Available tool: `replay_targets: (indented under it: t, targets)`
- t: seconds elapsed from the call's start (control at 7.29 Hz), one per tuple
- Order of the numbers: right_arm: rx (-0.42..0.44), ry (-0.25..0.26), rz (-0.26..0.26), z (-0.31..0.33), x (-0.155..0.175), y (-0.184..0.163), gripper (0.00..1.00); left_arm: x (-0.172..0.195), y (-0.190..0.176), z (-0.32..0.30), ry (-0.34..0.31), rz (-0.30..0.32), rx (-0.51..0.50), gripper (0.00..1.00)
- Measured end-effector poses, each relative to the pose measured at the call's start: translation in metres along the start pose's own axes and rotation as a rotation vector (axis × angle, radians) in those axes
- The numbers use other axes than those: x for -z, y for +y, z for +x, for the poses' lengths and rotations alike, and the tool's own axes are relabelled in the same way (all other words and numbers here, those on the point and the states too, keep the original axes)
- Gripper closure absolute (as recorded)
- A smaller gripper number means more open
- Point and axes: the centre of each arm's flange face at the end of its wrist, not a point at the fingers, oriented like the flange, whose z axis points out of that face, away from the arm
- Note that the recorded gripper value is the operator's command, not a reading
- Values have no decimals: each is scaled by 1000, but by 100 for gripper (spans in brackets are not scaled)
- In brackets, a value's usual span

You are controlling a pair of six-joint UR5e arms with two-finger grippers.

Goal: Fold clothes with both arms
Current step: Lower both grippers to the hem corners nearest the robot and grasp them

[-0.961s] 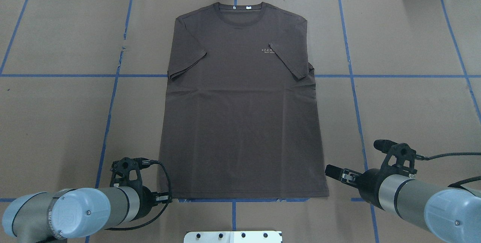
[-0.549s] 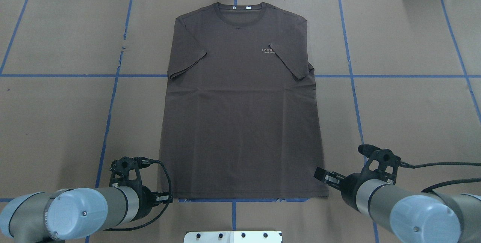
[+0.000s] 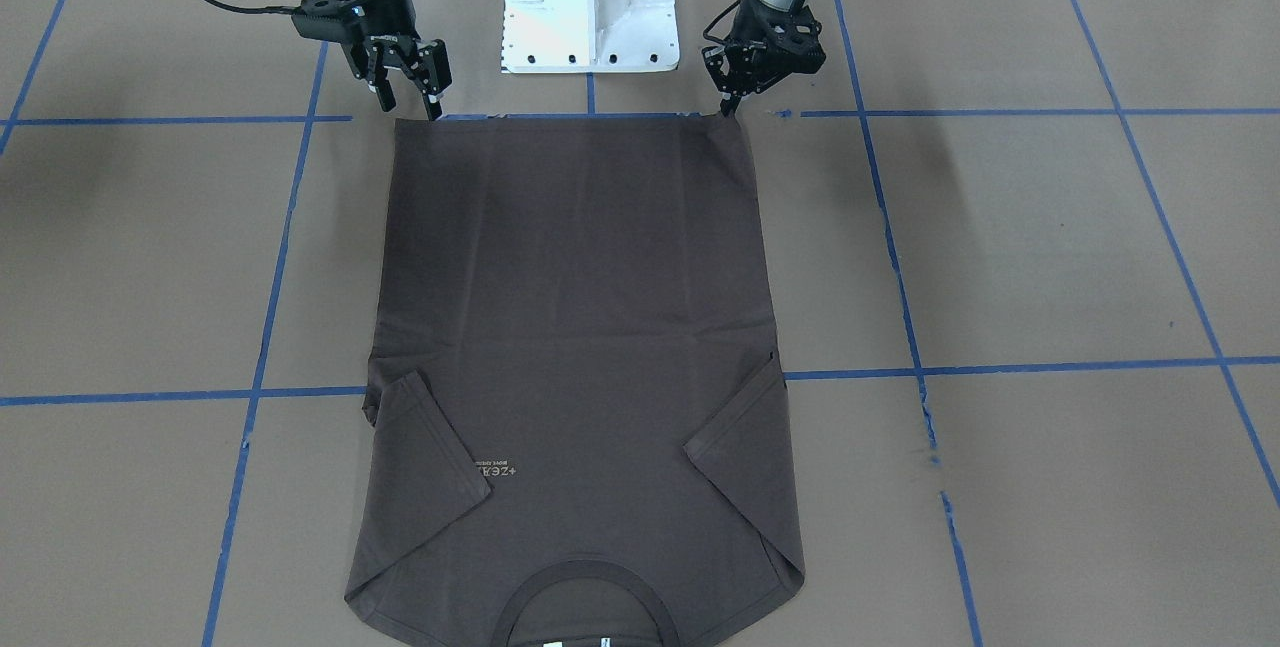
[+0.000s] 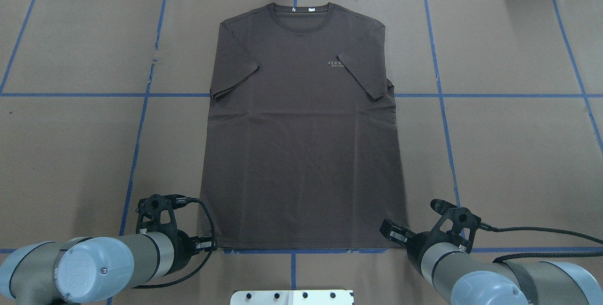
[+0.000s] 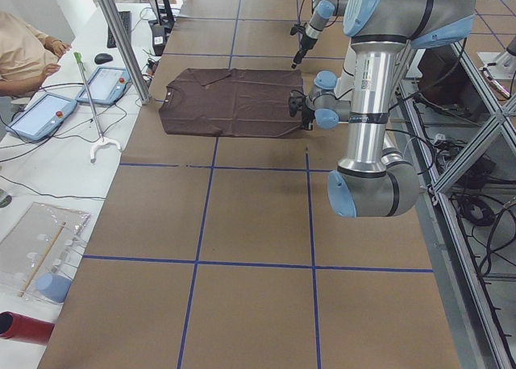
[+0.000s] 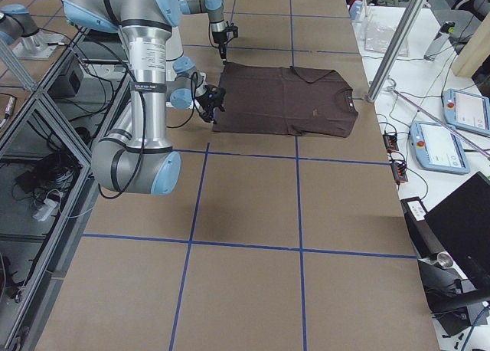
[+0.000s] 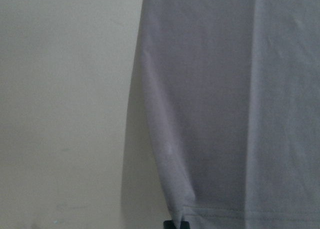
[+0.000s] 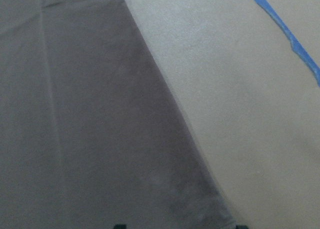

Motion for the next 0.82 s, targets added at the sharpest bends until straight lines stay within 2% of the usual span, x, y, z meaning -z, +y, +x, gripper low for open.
replay_targets:
  t: [0.14, 0.55, 0.69, 0.82]
  targets:
    - [14, 14, 18, 7, -10, 6, 29, 0, -1, 0, 0, 9, 0, 100]
    - [38, 41, 42, 20, -27, 17, 33, 0, -2, 0, -2, 20, -1, 100]
    - [40, 45, 43, 21, -29, 18, 47, 0, -2, 0, -2, 21, -1, 100]
    - [41, 47, 44, 21, -30, 19, 84, 1, -2, 0, -2, 22, 0, 100]
